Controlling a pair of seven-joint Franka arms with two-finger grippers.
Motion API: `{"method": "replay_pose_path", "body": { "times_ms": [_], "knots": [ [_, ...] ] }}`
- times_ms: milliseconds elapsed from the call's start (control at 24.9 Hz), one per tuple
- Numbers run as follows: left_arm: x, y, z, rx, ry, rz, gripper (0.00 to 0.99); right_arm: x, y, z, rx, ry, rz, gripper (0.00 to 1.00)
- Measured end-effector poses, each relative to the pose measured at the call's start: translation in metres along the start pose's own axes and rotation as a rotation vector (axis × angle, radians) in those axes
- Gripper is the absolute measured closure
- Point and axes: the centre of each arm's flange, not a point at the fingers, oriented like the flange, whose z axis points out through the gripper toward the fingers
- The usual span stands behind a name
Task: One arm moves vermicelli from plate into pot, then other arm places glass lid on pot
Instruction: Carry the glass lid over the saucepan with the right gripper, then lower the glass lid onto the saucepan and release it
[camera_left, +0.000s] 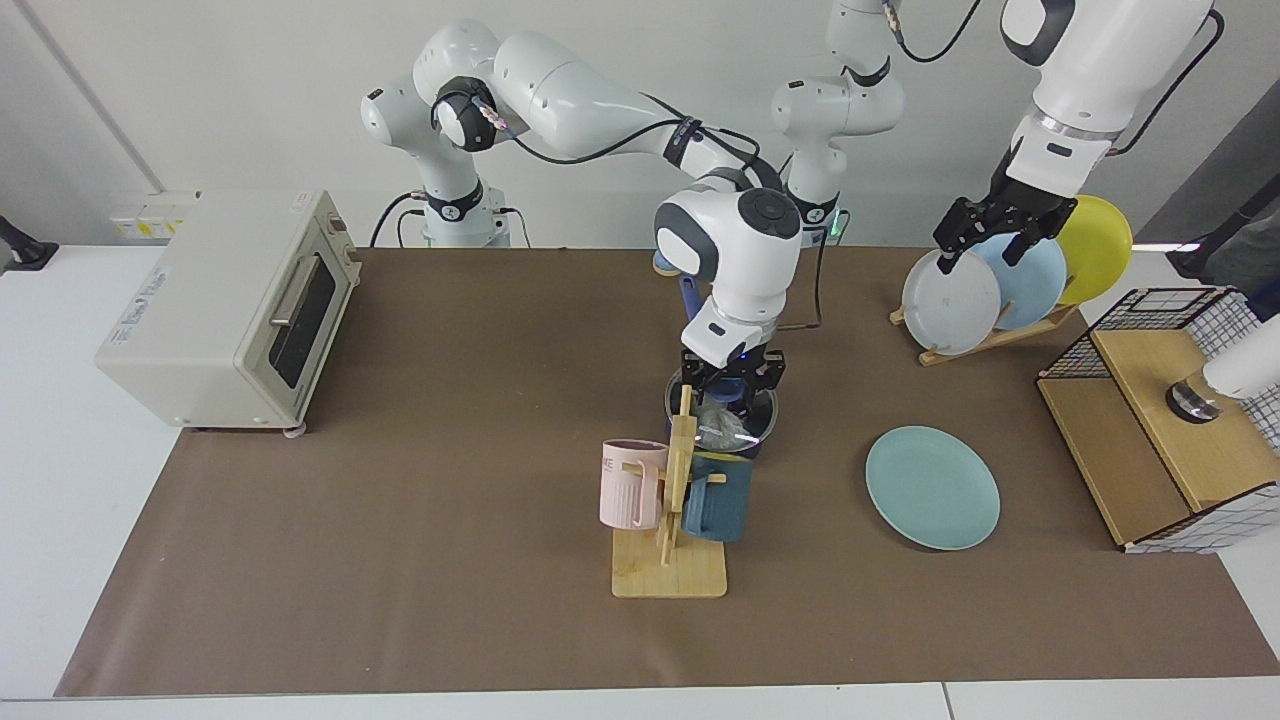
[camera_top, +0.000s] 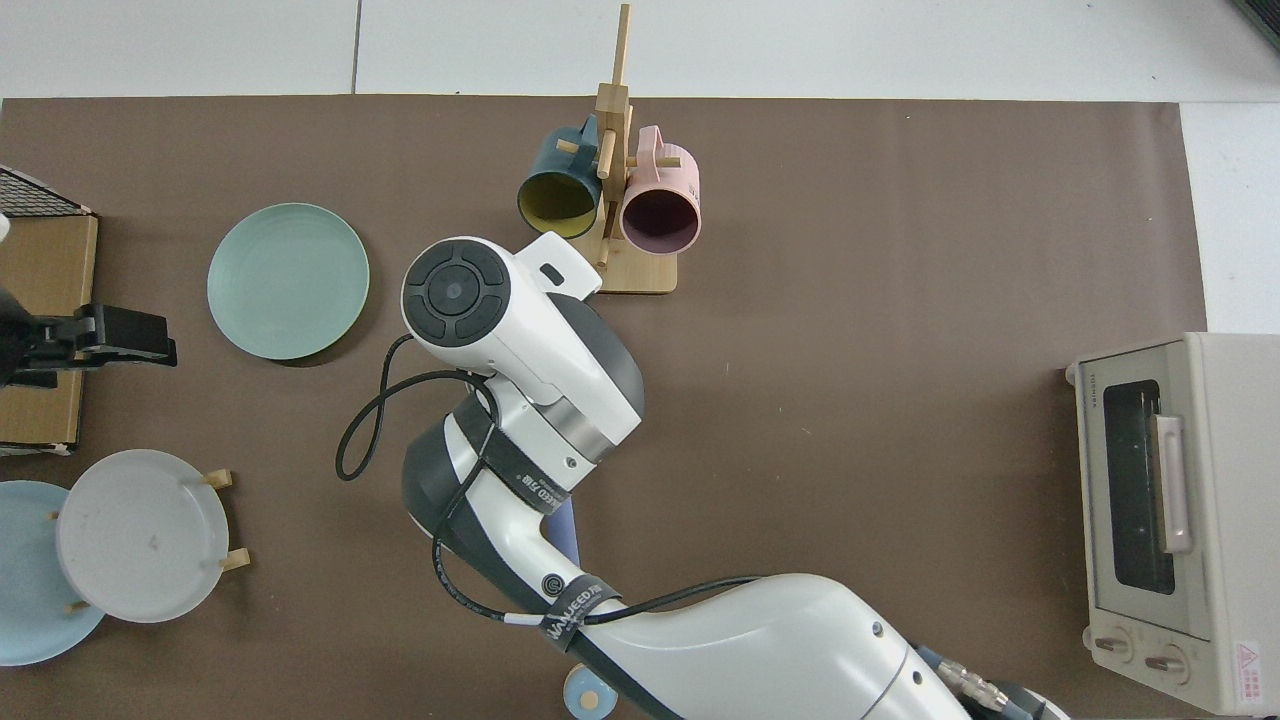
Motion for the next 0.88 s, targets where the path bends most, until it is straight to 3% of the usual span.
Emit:
{"method": "replay_pose_path", "body": {
  "times_ms": [80,160,522,883],
  "knots": [
    [0.0,0.001,0.0,0.0,-0.001,0.002,0.0,0.0,0.0,-0.001,0.001,0.001,0.0,0.03],
    [-0.001,0.003,0.0,0.0,-0.001,0.006,0.0,0.0,0.001,-0.002,-0.003,-0.003,0.001,0.0],
    [-0.001,0.006,0.0,0.001,-0.001,0.011,0.0,0.02,0.039,-0.067,0.015,0.031,0.051,0.0],
    [-0.001,0.006,0.0,0.001,-0.002,0.011,0.0,0.058,0.164,-0.153,-0.002,0.038,0.105,0.0]
  ]
}}
